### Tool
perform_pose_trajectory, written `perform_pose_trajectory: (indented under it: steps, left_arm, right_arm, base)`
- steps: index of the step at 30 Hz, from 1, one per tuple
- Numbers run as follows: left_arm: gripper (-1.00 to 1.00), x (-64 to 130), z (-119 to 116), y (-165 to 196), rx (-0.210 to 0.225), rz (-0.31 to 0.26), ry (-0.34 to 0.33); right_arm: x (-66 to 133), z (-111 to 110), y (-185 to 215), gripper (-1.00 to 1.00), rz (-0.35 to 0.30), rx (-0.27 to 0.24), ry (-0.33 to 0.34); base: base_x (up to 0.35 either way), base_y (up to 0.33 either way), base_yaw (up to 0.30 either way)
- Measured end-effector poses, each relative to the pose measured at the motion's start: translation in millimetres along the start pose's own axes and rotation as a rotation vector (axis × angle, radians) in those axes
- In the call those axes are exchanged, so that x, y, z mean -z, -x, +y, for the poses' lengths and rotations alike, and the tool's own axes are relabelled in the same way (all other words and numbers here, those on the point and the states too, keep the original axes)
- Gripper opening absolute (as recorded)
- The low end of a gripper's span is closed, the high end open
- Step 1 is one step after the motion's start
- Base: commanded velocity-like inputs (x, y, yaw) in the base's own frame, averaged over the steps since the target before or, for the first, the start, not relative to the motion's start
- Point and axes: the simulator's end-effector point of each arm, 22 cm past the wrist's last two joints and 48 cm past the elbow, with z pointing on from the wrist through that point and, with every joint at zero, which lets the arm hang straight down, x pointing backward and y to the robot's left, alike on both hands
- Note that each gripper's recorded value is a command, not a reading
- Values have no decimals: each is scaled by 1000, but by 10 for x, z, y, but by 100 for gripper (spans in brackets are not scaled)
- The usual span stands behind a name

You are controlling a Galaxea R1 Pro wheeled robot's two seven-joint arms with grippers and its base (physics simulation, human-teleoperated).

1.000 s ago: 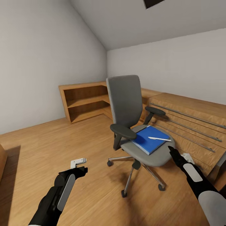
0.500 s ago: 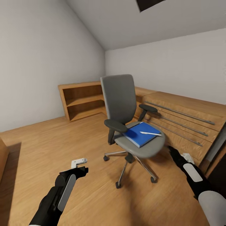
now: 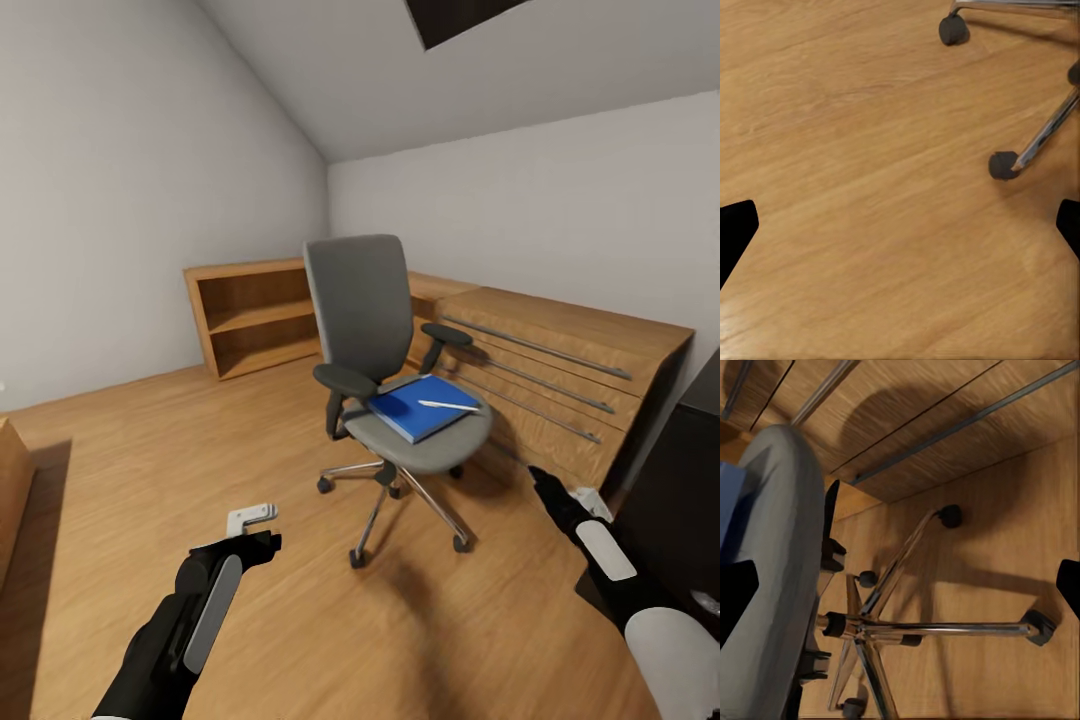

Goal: In the bedroom, organize the workspace by keeping the computer under the desk, ensuring the monitor is on the desk, placing the keyboard on the desk next to the monitor, placing the mouse on the desk next to the keyboard, moving the folder from the swivel chair onto the desk next to the mouse, stacking the notebook on top of the folder with the pen on top of the notebook, and positioning the swivel chair next to the desk.

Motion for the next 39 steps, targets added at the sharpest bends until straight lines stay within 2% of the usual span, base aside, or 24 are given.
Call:
perform_pose_trajectory:
  steps: [6,14,25,31,36,37,39]
  left_arm:
    - [100,10,29,29,7,-6,3]
    - [100,142,37,182,15,-42,2]
    - [100,325,18,495,42,-138,-4]
    - [100,400,2,619,43,-142,-1]
    - [100,463,-16,715,42,-142,0]
    - [100,475,-21,734,42,-142,-1]
    - [100,497,-29,767,41,-141,-1]
  right_arm:
    - [-4,49,-62,100,-25,51,-2]
    - [84,227,66,100,-56,69,25]
    - [198,501,196,100,-78,65,65]
    - [226,669,293,100,-105,62,72]
    - [287,938,297,100,-166,146,99]
    - [325,1015,252,100,-181,182,111]
    - [378,1092,197,100,-195,220,115]
  base:
    - [-34,-19,0]
    - [-1,-1,0]
    - [0,0,0]
    - [0,0,0]
    - [0,0,0]
    - [0,0,0]
    - [0,0,0]
